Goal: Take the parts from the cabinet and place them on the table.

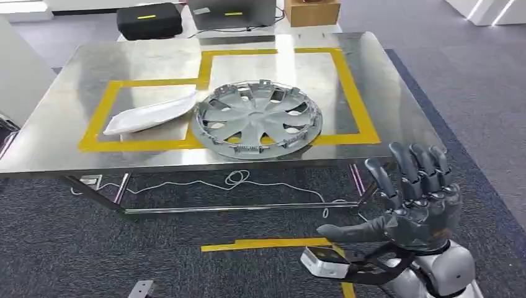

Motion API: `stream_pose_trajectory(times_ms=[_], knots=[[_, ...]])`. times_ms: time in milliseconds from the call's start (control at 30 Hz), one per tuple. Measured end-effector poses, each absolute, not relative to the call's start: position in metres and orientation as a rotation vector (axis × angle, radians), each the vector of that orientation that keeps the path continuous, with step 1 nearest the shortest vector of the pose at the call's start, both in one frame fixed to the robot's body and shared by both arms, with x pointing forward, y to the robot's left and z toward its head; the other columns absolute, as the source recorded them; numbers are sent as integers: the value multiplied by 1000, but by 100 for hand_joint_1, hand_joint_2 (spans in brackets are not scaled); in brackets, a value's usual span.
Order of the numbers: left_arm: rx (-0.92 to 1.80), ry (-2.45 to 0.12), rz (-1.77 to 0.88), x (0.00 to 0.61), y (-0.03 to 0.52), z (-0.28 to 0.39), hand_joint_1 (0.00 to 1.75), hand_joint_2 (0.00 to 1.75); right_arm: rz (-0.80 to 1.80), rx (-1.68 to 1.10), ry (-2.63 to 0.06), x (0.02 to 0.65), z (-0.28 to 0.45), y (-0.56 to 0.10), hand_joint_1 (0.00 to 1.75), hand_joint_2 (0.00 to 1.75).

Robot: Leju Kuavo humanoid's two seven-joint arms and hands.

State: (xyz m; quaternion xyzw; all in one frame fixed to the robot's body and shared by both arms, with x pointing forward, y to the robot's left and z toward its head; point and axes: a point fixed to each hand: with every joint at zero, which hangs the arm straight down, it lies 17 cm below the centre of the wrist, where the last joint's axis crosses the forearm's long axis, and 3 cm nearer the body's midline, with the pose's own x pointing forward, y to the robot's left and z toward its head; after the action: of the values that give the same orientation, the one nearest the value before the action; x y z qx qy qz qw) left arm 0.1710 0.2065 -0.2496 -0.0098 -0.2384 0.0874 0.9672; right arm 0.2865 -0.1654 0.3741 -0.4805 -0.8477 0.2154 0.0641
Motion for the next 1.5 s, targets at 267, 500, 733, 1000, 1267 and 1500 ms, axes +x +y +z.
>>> stream_pose_trajectory(times_ms=[267, 500, 733, 1000, 1267, 1500], knots=[[-19, -480, 178, 171, 207, -250, 0, 0, 668, -1328, -2300, 329, 309, -184, 0, 0], [-17, -473, 185, 167, 207, -251, 0, 0, 674, -1067, -1992, 367, 209, -204, 0, 0], [-8, -470, 191, 165, 210, -252, 0, 0, 715, -734, -1486, 378, 6, -231, 0, 0], [-6, -464, 176, 165, 210, -252, 0, 0, 800, -600, -1043, 311, -149, -257, 0, 0], [-6, -470, 161, 173, 209, -250, 0, 0, 687, -370, -721, 237, -223, -269, 0, 0], [-9, -471, 156, 177, 208, -249, 0, 0, 560, -293, -532, 180, -252, -286, 0, 0]])
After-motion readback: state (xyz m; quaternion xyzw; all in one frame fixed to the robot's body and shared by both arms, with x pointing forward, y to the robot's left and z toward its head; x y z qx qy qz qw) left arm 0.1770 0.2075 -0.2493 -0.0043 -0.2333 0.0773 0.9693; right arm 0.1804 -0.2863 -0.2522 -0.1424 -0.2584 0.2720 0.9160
